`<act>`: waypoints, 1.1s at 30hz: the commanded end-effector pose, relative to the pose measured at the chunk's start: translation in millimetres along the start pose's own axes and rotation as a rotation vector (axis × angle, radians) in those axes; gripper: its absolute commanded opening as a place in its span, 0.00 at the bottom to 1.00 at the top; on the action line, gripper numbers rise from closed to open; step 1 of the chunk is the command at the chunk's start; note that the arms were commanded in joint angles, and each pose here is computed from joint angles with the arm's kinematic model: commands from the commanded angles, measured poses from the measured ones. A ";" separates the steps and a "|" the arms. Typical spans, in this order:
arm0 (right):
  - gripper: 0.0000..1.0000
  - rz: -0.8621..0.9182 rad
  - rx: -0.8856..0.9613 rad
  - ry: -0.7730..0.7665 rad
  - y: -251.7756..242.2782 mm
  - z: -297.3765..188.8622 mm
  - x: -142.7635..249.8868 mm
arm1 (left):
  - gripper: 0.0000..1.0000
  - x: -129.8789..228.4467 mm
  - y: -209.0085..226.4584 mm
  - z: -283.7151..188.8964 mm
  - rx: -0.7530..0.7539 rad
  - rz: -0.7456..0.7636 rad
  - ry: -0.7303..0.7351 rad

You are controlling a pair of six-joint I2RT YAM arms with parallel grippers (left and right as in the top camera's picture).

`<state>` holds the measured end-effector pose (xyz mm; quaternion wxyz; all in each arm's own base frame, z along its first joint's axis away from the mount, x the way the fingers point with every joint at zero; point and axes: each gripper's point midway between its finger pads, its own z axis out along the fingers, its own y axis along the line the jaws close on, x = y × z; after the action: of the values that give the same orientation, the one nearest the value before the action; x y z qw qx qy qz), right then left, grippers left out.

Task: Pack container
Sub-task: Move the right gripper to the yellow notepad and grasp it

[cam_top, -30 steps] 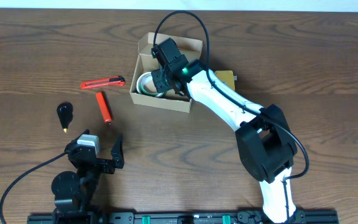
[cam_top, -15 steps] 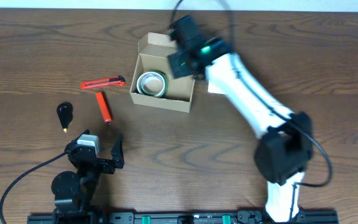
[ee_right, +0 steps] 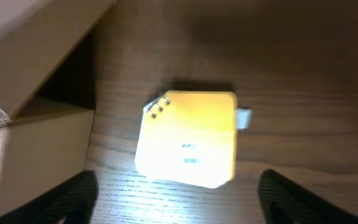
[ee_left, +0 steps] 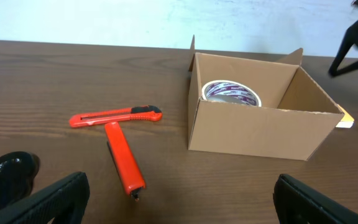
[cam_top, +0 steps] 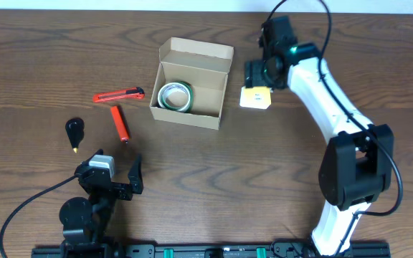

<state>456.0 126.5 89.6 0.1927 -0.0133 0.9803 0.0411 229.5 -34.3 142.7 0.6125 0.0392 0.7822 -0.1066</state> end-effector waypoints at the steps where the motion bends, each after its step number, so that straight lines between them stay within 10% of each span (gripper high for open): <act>1: 0.94 -0.012 0.003 0.037 1.6 21.4 18.7 | 0.95 11.0 3.4 2.7 -0.011 0.010 0.022; 27: 0.99 -0.010 0.106 0.117 -16.9 98.5 52.4 | 0.95 11.0 3.4 2.7 -0.011 0.009 0.022; 33: 0.80 0.005 0.103 0.115 -15.8 98.2 51.7 | 0.95 11.0 3.5 2.7 -0.011 0.009 0.022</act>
<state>453.6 123.6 0.1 0.1588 -0.0067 0.9872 0.0124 229.4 -34.3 142.8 0.6127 0.0393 0.7821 -0.1066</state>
